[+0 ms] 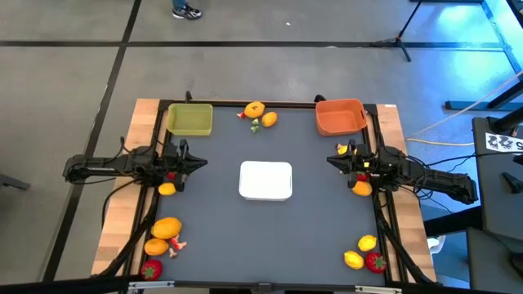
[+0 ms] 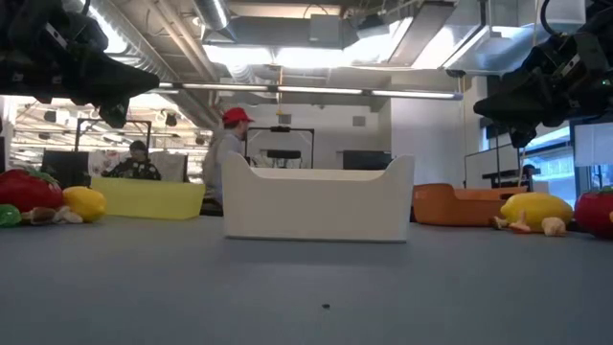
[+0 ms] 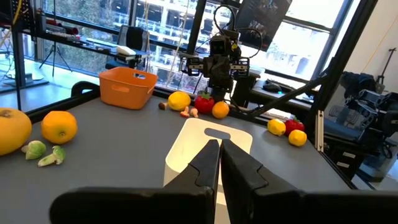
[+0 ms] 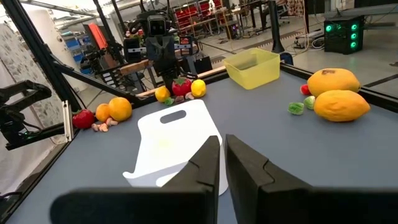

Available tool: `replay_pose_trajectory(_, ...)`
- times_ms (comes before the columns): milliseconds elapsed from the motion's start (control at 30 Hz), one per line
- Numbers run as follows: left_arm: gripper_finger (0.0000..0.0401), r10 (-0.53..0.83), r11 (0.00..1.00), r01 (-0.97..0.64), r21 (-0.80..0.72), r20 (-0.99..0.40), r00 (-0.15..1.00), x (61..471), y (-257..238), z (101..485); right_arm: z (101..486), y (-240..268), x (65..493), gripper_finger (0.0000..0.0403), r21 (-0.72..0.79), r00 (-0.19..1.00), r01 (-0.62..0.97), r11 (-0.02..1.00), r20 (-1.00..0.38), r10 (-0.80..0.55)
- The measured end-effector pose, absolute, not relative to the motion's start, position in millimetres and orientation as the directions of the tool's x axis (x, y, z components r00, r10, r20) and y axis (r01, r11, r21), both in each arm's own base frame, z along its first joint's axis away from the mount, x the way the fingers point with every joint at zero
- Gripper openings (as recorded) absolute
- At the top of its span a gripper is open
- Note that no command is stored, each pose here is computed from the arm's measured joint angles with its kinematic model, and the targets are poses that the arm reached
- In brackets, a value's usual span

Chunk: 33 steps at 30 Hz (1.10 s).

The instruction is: Sort produce into baskets

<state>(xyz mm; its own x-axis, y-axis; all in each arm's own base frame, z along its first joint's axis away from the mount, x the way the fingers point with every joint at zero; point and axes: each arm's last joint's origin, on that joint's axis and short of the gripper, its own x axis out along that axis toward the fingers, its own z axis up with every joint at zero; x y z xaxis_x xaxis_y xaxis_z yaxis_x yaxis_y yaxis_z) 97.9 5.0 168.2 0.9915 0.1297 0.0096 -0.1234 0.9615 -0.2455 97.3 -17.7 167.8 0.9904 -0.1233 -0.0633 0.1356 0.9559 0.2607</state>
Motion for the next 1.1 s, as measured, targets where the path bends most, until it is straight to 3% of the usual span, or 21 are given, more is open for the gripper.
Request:
replay_pose_trajectory(633,0.0013,0.158,0.958,-0.145,-0.247,0.033,0.987,97.7,6.4,170.3,167.8,-17.7,97.3,0.0028,0.261,0.990,0.135,0.956,-0.064,-0.123)
replay_pose_trajectory(1100,0.0013,0.167,0.923,-0.127,-0.364,0.081,0.983,97.6,6.7,174.2,172.6,-18.9,97.7,0.0028,0.285,0.987,0.156,0.946,0.000,-0.163)
